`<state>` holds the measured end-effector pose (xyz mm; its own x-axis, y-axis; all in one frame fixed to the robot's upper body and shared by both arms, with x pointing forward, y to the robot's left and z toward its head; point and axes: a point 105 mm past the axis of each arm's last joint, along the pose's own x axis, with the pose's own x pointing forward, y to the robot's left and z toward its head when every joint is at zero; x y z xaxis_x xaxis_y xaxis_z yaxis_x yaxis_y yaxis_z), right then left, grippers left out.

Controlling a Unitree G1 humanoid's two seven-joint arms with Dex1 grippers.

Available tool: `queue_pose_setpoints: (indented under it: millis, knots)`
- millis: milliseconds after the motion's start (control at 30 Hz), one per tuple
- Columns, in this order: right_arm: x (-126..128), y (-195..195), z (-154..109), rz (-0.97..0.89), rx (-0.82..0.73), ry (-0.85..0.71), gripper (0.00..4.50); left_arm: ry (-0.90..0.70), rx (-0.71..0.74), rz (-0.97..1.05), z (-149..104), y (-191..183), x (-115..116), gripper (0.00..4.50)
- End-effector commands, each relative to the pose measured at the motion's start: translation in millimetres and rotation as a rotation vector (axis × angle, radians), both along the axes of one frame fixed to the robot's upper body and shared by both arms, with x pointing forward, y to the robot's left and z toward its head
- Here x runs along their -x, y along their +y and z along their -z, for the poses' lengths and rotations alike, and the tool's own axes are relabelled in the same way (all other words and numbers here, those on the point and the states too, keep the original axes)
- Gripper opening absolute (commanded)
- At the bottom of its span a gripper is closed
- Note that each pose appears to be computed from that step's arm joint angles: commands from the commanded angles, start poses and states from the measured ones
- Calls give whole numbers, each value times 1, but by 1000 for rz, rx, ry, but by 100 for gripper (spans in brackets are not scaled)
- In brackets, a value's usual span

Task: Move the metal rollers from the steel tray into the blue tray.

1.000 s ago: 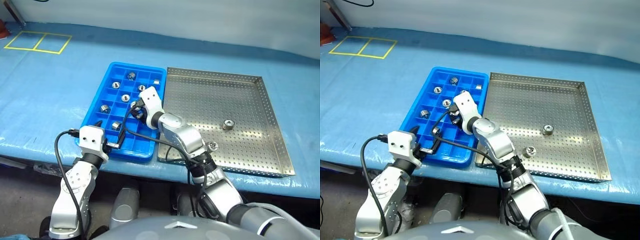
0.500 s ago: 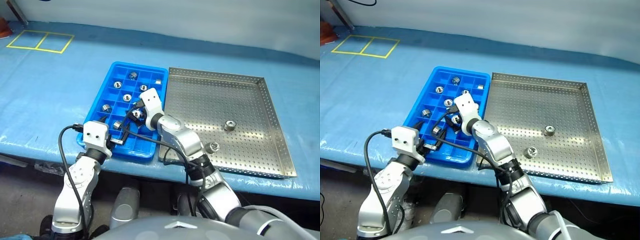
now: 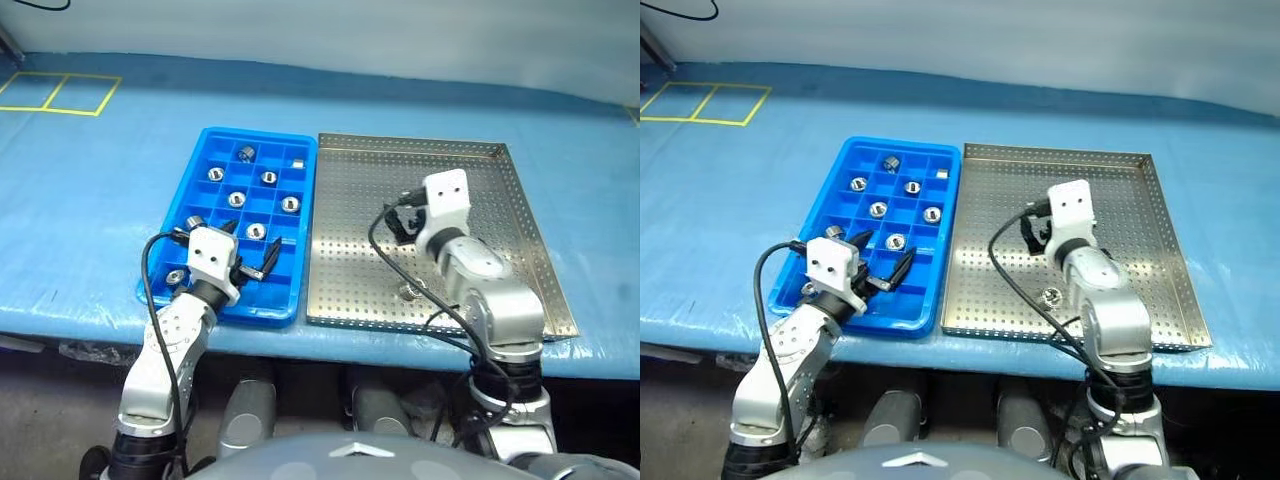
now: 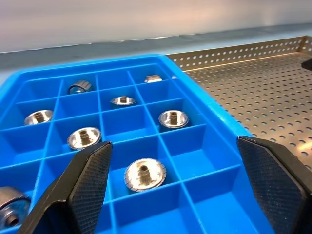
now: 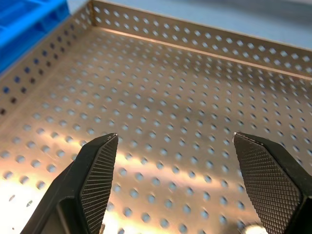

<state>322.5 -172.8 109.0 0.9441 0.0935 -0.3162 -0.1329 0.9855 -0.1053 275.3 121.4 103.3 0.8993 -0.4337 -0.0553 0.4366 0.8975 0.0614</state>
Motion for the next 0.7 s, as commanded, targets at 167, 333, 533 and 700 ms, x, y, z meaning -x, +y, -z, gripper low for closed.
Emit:
queue_pose_setpoints:
  millis: [167, 333, 533, 700]
  knots:
    - [8, -20, 10, 72, -15, 11, 449, 17, 1, 160, 1, -21, 6, 450]
    - [7, -27, 17, 103, -29, 19, 449, 42, -3, 254, 4, -31, 12, 450]
    - [4, -33, 32, 135, -76, 49, 449, 66, -4, 348, 6, -39, 19, 450]
    - [-2, -39, 43, 167, -90, 71, 449, 67, -8, 366, 7, -42, 21, 450]
